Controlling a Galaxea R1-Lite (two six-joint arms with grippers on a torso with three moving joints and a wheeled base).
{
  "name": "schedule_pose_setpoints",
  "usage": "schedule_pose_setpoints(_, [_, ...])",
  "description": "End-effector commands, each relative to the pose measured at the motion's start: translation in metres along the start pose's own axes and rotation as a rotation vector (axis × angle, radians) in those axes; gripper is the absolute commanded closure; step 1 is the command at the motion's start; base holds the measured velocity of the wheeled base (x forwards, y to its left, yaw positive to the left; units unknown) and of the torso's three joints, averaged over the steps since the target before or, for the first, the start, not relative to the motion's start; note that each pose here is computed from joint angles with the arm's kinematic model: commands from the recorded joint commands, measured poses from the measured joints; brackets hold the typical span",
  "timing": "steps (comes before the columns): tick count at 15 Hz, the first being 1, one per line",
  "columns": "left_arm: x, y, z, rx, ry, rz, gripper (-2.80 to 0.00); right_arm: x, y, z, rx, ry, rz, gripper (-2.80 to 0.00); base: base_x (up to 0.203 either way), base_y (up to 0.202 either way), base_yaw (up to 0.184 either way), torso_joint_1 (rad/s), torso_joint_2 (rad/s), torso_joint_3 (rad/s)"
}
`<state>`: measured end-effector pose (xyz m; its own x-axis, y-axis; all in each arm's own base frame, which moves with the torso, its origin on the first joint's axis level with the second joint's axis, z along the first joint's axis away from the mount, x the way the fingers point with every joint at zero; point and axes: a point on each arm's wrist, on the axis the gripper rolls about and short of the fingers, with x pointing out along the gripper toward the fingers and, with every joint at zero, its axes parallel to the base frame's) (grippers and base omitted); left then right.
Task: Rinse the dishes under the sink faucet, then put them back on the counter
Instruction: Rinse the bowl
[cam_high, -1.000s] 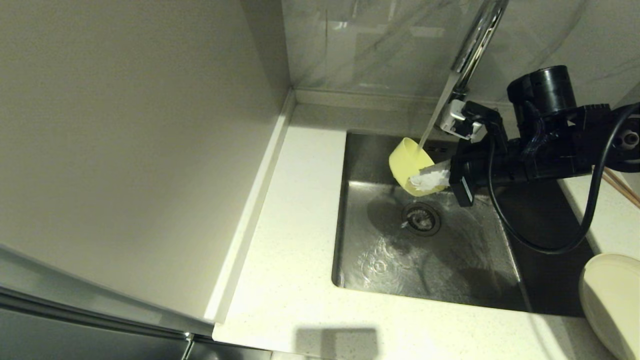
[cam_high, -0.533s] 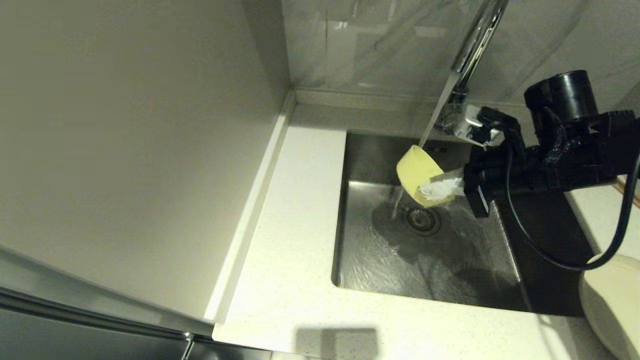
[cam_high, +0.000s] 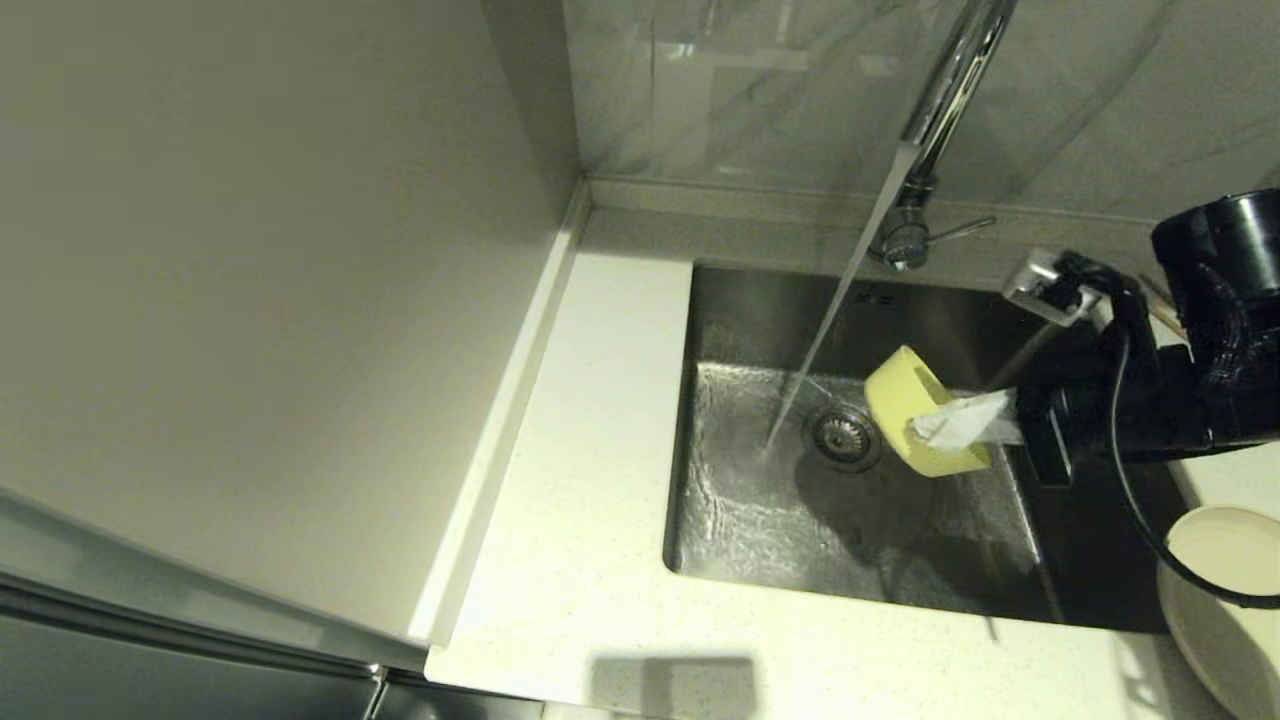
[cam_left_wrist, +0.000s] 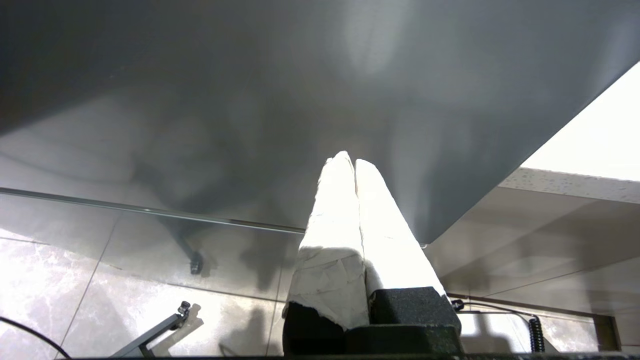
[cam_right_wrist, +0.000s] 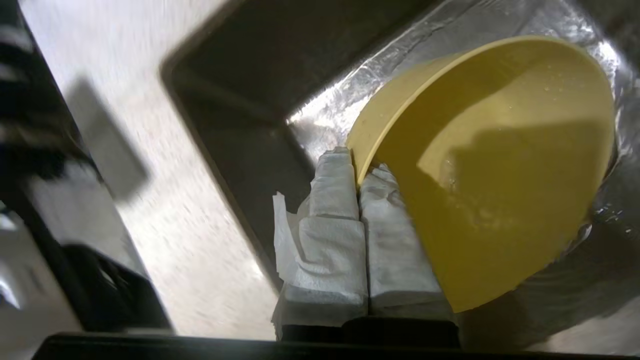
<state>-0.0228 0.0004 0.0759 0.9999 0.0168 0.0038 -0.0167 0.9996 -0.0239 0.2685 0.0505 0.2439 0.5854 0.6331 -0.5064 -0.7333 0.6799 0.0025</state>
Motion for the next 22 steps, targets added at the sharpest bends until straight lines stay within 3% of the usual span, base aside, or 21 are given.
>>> schedule_pose_setpoints(1, [0.0, 0.0, 0.0, -0.001, -0.002, 0.0, 0.0, -0.012, -0.006, 0.014, 0.258, -0.057, -0.029, 0.0, 0.0, 0.0, 0.0, 0.0, 0.0, 0.0])
schedule_pose_setpoints(3, [0.0, 0.0, 0.0, -0.001, -0.002, 0.0, 0.0, -0.024, -0.021, 0.031, 0.504, -0.137, -0.06, 0.0, 0.0, 0.0, 0.0, 0.0, 0.0, 0.0])
schedule_pose_setpoints(4, [0.0, 0.0, 0.0, -0.001, -0.002, 0.0, 0.0, -0.028, -0.03, 0.034, 0.591, -0.164, -0.079, 0.0, 0.0, 0.0, 0.0, 0.0, 0.0, 0.0])
schedule_pose_setpoints(8, [0.0, 0.0, 0.0, -0.001, -0.002, 0.0, 0.0, -0.037, -0.06, 0.036, 0.827, -0.311, -0.126, 0.0, 0.0, 0.0, 0.0, 0.0, 0.0, 0.0])
schedule_pose_setpoints(11, [0.0, 0.0, 0.0, -0.001, -0.002, 0.0, 0.0, -0.046, -0.074, 0.035, 0.959, -0.381, -0.1, 0.0, 0.0, 0.0, 0.0, 0.0, 0.0, 0.0])
schedule_pose_setpoints(18, [0.0, 0.0, 0.0, -0.001, -0.002, 0.0, 0.0, -0.074, -0.092, 0.045, 1.228, -0.541, 0.146, 0.0, 0.0, 0.0, 0.0, 0.0, 0.0, 0.0])
schedule_pose_setpoints(22, [0.0, 0.0, 0.0, -0.001, -0.002, 0.0, 0.0, -0.082, -0.103, 0.038, 1.317, -0.58, 0.145, 0.0, 0.0, 0.0, 0.0, 0.0, 0.0, 0.0])
